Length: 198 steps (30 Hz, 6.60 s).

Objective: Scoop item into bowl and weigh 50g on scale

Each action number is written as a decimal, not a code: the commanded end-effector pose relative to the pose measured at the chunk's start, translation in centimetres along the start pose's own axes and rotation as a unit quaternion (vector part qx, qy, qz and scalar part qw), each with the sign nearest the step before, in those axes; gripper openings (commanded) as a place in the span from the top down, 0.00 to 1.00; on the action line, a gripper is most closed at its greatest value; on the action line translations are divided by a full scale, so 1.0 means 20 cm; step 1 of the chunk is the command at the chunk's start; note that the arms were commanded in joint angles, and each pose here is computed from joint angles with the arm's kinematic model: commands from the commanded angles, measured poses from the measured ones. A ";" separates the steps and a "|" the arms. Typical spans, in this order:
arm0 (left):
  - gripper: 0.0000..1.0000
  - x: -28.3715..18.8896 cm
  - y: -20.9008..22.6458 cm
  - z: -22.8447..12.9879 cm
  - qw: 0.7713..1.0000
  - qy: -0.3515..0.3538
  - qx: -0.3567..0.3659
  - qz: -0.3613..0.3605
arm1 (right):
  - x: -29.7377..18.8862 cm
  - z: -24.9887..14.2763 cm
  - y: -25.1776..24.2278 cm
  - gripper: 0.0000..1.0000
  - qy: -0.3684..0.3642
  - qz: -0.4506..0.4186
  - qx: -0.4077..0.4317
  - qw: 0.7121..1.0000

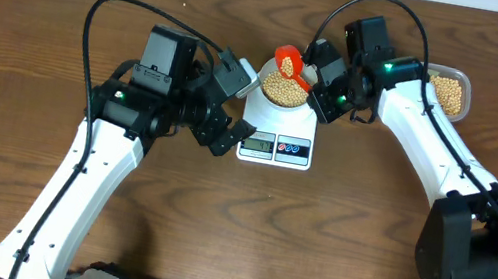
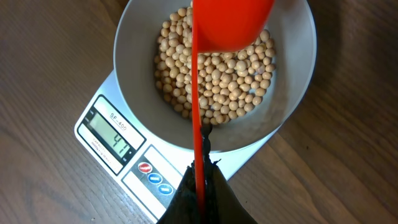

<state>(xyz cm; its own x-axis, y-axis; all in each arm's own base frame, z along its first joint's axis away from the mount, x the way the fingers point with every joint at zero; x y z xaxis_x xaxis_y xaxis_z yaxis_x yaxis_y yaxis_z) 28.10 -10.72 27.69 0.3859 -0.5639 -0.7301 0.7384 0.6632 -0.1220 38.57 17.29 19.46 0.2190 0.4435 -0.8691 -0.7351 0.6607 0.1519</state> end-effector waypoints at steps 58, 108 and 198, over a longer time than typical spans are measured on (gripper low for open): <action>0.02 0.01 -0.01 -0.01 1.000 0.000 0.002 -0.007 | -0.06 0.01 0.00 0.99 0.004 -0.039 -0.049 0.998; 0.02 0.01 -0.01 -0.01 1.000 0.000 0.002 -0.007 | -0.06 0.01 0.00 0.99 0.002 -0.040 -0.049 0.998; 0.02 0.01 -0.01 -0.01 1.000 0.000 0.002 -0.007 | -0.05 -0.02 0.04 0.99 0.010 0.019 -0.044 0.999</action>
<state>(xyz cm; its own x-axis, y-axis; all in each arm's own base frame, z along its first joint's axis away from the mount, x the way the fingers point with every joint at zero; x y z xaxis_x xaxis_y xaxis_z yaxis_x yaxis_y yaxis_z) 28.10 -10.72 27.69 0.3859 -0.5639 -0.7301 0.7384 0.6632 -0.1220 37.76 17.02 19.15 0.1637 0.4278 -0.8889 -0.7961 0.5894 0.1371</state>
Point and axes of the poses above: each gripper's point midway between its finger pads, its own x axis out along the fingers, its own y axis along the line the jaws close on, z = x × y, the point moved 10 cm from there along -x, back along the fingers, and after that the axes turned 4 degrees about -x, right-handed, at the moved point
